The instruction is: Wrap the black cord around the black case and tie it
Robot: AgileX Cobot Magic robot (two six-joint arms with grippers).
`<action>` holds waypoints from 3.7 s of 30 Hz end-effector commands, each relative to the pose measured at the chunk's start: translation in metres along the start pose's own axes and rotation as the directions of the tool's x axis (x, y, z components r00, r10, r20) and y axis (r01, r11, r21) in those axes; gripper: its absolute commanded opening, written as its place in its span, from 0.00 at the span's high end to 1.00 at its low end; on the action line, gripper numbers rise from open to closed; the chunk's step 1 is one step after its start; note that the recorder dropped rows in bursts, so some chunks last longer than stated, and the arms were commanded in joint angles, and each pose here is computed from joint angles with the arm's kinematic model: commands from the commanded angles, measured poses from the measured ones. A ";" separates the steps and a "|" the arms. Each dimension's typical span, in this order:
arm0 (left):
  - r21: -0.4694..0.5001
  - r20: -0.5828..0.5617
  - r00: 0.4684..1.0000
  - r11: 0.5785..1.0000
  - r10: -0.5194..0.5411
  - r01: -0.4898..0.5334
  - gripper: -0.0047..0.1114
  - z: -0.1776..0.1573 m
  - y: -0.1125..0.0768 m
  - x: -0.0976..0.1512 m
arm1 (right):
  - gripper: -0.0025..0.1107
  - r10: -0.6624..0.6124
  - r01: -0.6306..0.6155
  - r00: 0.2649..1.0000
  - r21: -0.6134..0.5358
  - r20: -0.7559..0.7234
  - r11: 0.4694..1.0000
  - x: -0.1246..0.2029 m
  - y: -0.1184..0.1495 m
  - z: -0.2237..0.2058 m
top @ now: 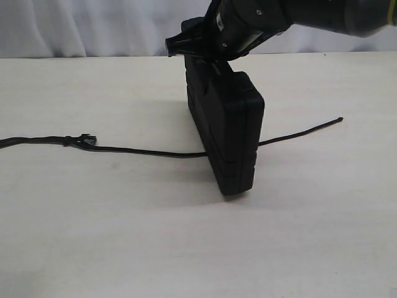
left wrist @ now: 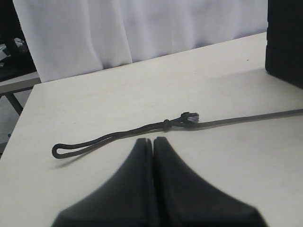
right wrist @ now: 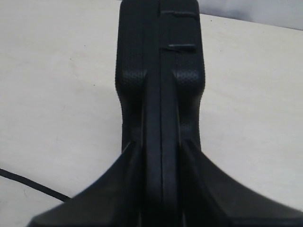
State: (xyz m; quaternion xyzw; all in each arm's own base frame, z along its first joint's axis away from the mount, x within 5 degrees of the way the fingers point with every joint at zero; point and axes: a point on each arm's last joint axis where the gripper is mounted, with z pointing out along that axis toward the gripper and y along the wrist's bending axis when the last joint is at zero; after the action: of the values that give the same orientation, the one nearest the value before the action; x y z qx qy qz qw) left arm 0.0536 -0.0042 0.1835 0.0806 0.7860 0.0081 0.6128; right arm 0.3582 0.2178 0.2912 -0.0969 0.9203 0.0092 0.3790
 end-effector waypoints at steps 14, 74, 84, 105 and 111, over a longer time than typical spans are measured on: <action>0.002 0.011 1.000 1.000 -0.009 0.009 0.96 0.000 0.000 0.000 | 0.94 -0.157 0.168 0.974 0.057 -0.161 0.984 0.000 -0.009 -0.001; 0.002 0.011 1.000 1.000 -0.009 0.009 0.96 0.000 0.000 0.000 | 0.94 0.203 -0.277 0.893 -0.135 -0.401 0.951 -0.025 -0.031 0.009; -0.012 0.026 0.998 0.999 0.052 -0.052 0.96 0.000 0.001 -0.002 | 0.94 0.200 -0.274 0.892 -0.134 -0.406 0.952 -0.024 -0.031 0.009; 0.254 0.612 0.669 0.906 -0.421 0.338 0.96 -0.041 0.013 -0.145 | 0.94 0.162 -0.231 0.908 -0.139 -0.387 0.963 -0.025 -0.032 0.009; 0.254 0.530 0.731 0.903 -0.429 0.346 0.96 0.023 0.014 -0.187 | 0.94 0.160 -0.229 0.913 -0.145 -0.375 0.963 -0.026 -0.032 0.010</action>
State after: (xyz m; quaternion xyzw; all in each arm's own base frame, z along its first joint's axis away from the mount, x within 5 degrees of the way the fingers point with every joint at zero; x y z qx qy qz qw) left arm 0.0966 -0.0136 0.3595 -0.0503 0.5573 -0.1935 0.8059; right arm 0.3882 0.1910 0.3116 -0.0354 0.9724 0.1180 0.1982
